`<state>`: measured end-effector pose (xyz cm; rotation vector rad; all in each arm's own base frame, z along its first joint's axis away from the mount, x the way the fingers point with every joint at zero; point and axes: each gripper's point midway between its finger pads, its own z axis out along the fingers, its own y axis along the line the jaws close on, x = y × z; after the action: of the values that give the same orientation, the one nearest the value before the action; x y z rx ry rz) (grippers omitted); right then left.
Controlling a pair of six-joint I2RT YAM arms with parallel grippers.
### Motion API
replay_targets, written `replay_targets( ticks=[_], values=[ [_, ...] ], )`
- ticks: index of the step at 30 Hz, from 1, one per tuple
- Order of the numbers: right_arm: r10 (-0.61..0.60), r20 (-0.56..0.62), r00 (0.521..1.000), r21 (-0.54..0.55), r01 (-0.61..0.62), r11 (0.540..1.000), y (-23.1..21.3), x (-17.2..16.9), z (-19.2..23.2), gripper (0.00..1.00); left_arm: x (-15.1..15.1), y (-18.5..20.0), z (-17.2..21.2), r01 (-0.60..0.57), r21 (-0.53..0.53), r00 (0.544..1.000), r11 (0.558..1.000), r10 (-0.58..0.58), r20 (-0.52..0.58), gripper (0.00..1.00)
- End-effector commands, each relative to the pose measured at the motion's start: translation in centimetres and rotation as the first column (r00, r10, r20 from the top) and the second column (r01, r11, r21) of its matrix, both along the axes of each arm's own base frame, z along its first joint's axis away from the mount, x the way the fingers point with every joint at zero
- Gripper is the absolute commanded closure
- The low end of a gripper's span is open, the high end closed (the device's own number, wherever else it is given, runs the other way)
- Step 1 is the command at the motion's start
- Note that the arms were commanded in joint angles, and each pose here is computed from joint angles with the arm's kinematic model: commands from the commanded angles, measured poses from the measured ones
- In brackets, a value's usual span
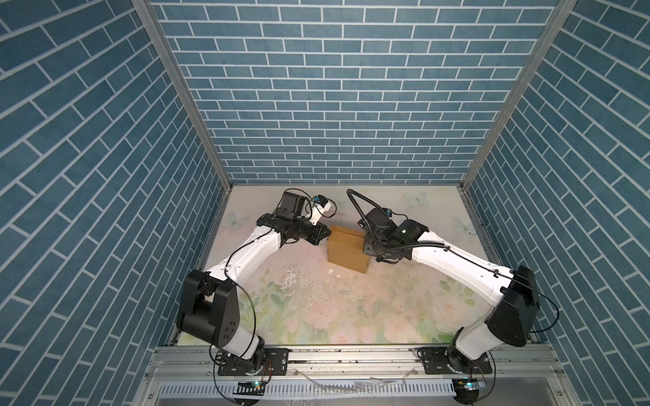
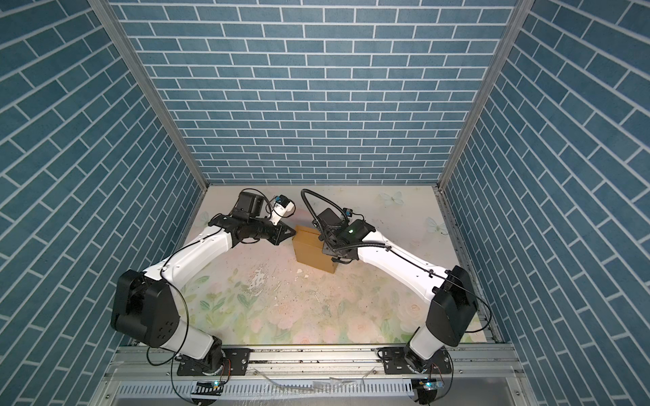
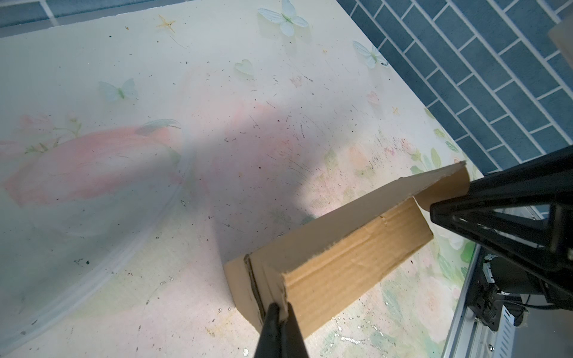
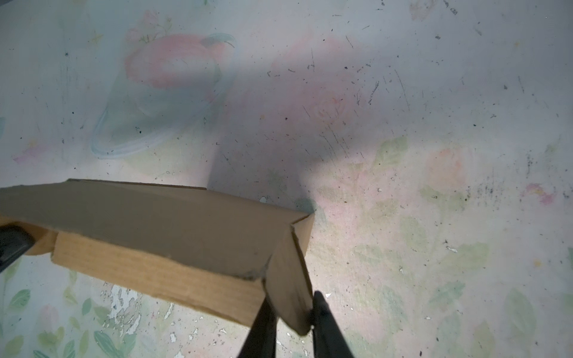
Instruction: Fold the paper box
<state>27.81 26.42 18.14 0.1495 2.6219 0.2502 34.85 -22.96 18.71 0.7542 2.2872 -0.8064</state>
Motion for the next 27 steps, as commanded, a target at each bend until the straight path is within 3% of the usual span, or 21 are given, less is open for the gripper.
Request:
replay_targets(
  ticks=[1,5,27],
  values=[
    [-0.026,0.011,1.0,-0.025,0.027,0.999,-0.7,0.1,0.3,0.87,-1.7,0.0,-2.6,0.018,0.03,0.994,0.999,-0.015,-0.105,0.98],
    [-0.015,0.013,1.0,-0.02,0.016,1.0,-0.6,0.1,0.7,1.0,-1.7,0.0,-2.6,0.018,0.03,0.994,0.999,-0.015,-0.104,0.98],
    [0.004,0.003,1.0,0.168,-0.005,0.986,1.8,0.1,2.9,1.0,-2.0,-0.1,-2.9,0.039,0.05,0.995,0.998,-0.034,-0.093,0.98]
  ],
)
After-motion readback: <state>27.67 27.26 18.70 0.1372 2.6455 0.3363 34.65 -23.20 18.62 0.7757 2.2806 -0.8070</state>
